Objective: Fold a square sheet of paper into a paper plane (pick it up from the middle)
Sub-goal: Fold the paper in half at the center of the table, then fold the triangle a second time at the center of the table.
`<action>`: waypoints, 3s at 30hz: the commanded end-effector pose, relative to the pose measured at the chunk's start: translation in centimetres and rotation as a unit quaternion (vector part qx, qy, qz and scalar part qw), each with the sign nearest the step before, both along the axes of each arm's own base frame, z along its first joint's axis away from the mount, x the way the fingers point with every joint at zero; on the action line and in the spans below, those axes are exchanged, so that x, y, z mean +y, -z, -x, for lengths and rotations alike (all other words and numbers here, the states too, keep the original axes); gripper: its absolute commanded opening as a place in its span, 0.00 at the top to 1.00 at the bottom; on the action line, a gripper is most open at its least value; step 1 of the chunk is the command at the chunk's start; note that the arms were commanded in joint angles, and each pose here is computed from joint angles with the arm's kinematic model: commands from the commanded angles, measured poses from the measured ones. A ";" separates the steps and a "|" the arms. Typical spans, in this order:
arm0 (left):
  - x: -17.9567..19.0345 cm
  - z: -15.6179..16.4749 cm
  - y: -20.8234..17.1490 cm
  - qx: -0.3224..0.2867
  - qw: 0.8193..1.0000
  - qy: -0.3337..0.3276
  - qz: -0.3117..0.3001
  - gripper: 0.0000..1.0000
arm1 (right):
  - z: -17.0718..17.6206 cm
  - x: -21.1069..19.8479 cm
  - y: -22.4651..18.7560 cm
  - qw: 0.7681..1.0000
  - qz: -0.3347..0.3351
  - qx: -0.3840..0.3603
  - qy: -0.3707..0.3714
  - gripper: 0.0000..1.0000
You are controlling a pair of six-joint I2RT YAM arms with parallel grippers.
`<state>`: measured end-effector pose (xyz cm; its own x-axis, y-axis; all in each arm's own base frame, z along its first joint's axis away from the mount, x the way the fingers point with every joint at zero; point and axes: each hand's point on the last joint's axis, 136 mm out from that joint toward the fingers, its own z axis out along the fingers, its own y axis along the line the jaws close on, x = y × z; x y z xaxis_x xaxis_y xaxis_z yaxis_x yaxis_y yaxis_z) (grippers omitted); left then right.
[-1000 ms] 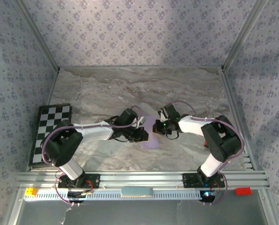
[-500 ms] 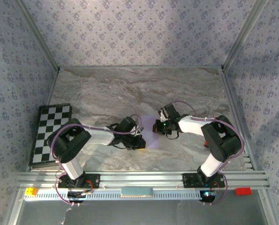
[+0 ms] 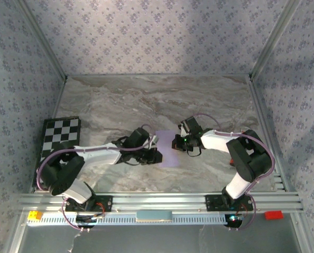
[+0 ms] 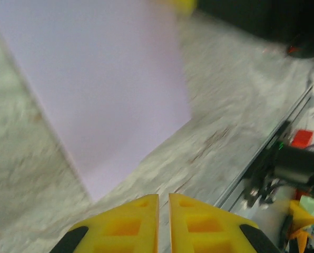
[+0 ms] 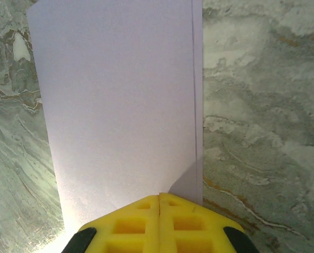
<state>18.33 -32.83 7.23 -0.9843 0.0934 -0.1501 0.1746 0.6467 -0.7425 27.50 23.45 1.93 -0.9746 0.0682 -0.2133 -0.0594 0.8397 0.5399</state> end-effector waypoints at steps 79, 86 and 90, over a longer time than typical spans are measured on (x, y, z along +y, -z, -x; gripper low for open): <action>-0.8 -10.5 6.6 0.018 0.999 -0.005 -0.041 0.87 | 5.2 0.2 -3.1 0.981 -0.170 0.075 0.048 0.60; -1.1 -10.7 6.7 0.018 0.999 0.001 -0.037 0.87 | 4.2 0.3 -3.3 0.978 -0.192 0.074 0.045 0.64; -1.2 -10.7 6.6 0.018 0.999 0.001 -0.036 0.87 | 3.8 0.0 -3.0 0.977 -0.194 0.075 0.051 0.69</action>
